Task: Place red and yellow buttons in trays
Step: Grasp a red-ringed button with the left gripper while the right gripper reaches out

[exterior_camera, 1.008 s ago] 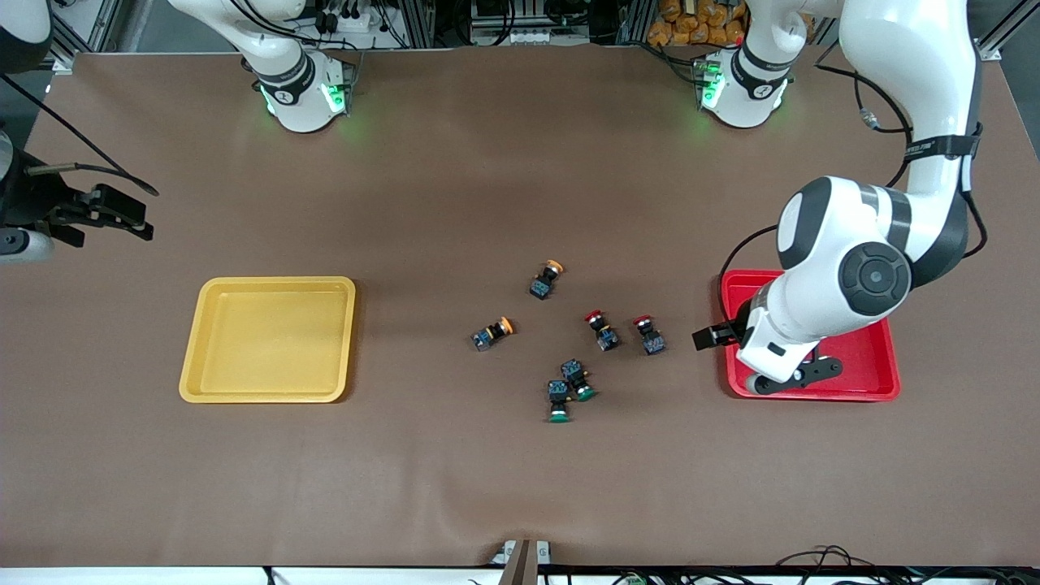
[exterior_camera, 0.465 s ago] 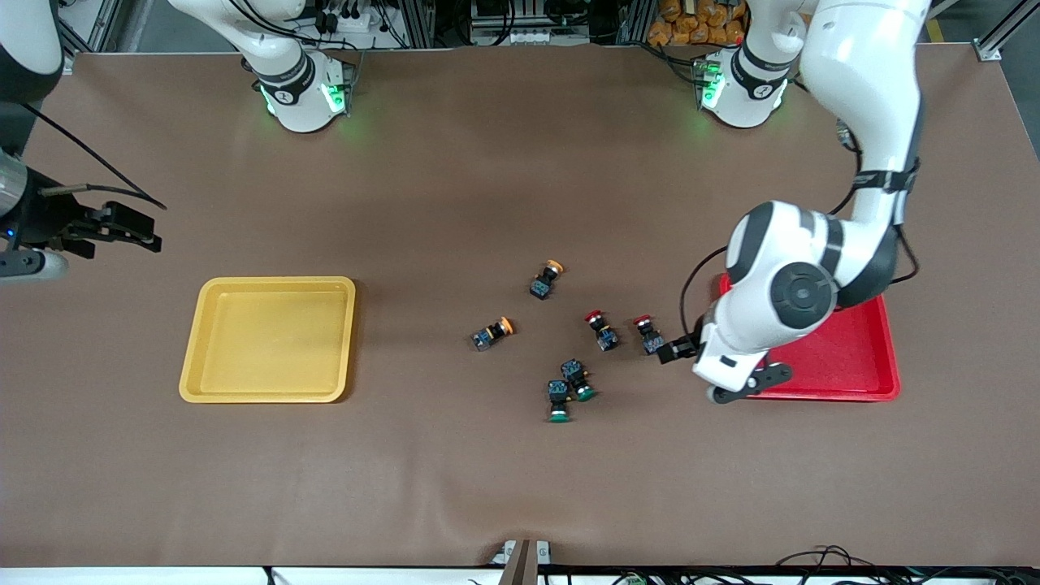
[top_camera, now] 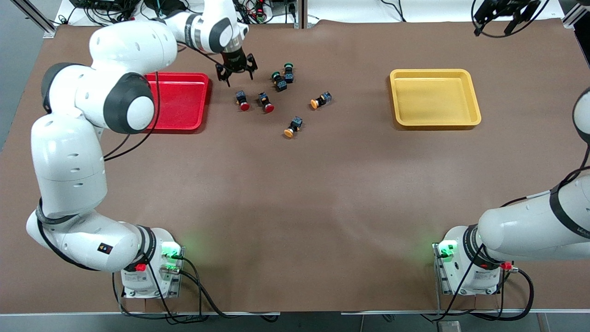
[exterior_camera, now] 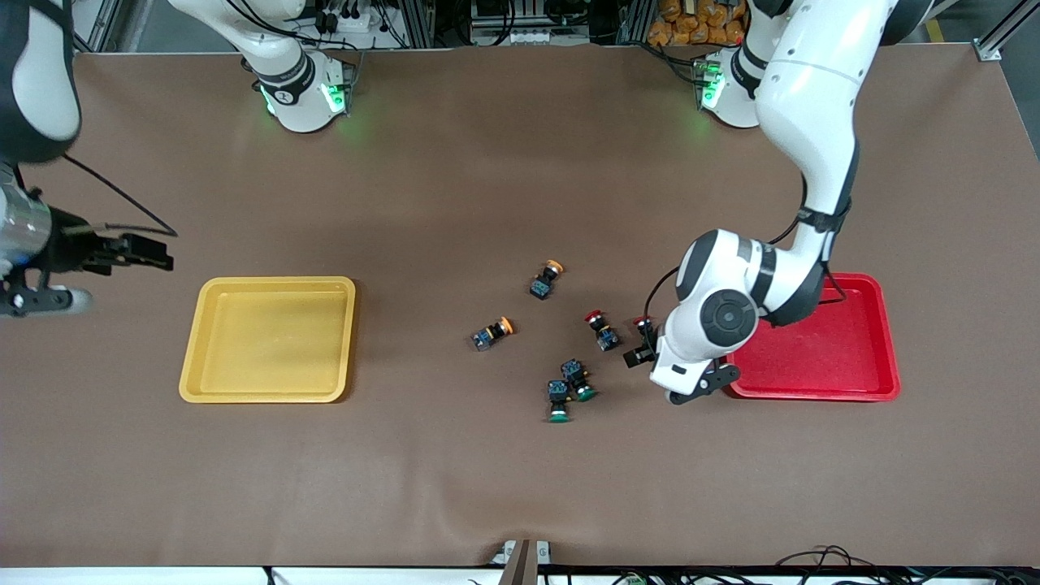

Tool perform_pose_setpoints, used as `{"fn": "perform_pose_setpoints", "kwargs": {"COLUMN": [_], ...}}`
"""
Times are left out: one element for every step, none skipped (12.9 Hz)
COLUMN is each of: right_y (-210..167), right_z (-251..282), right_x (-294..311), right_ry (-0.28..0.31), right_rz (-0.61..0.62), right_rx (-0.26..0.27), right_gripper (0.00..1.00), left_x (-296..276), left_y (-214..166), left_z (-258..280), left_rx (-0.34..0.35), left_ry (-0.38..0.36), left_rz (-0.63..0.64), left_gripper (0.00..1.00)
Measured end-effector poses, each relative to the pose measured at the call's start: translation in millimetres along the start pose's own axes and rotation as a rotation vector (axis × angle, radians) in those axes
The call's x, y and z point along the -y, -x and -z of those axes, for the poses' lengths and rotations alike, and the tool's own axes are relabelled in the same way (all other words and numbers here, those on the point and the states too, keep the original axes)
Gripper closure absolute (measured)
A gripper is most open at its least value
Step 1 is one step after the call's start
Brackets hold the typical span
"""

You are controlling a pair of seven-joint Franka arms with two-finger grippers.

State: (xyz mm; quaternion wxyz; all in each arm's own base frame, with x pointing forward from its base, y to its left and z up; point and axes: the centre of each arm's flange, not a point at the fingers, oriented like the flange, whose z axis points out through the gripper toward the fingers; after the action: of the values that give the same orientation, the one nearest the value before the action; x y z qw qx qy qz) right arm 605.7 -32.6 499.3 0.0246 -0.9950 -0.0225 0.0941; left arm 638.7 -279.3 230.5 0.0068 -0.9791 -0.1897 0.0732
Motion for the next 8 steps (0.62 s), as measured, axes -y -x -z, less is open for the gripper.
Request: {"fn": "perform_pose_setpoints", "kwargs": {"right_y": [-9, -15, -18, -19, -19, -20, -20, -21], "right_z": [-16, -28, -35, -38, -37, -35, -35, -35], "right_x": [-5, -9, -12, -13, -12, -10, -6, 0], "right_ry": [0.005, 0.009, 0.009, 0.008, 0.008, 0.009, 0.010, 0.009], "right_rz": [-0.003, -0.007, -0.010, -0.013, -0.012, -0.009, -0.013, -0.040], "right_rx": [0.021, 0.036, 0.047, 0.051, 0.050, 0.045, 0.044, 0.045], "right_gripper": [0.00, 0.00, 0.00, 0.00, 0.00, 0.00, 0.00, 0.00], "left_x": [2, 4, 6, 7, 8, 9, 9, 9], "left_y": [2, 4, 5, 6, 7, 8, 8, 8], "left_z": [-9, -15, -21, -26, -32, -38, -44, -50], "left_rx": [0.012, 0.019, 0.017, 0.013, 0.011, 0.013, 0.013, 0.015], "left_ry": [-0.012, -0.020, -0.021, -0.018, -0.017, -0.019, -0.020, -0.022], "left_rz": [0.000, 0.000, 0.000, 0.001, 0.001, 0.002, 0.003, 0.004], "left_gripper": [0.00, 0.00, 0.00, 0.00, 0.00, 0.00, 0.00, 0.00]}}
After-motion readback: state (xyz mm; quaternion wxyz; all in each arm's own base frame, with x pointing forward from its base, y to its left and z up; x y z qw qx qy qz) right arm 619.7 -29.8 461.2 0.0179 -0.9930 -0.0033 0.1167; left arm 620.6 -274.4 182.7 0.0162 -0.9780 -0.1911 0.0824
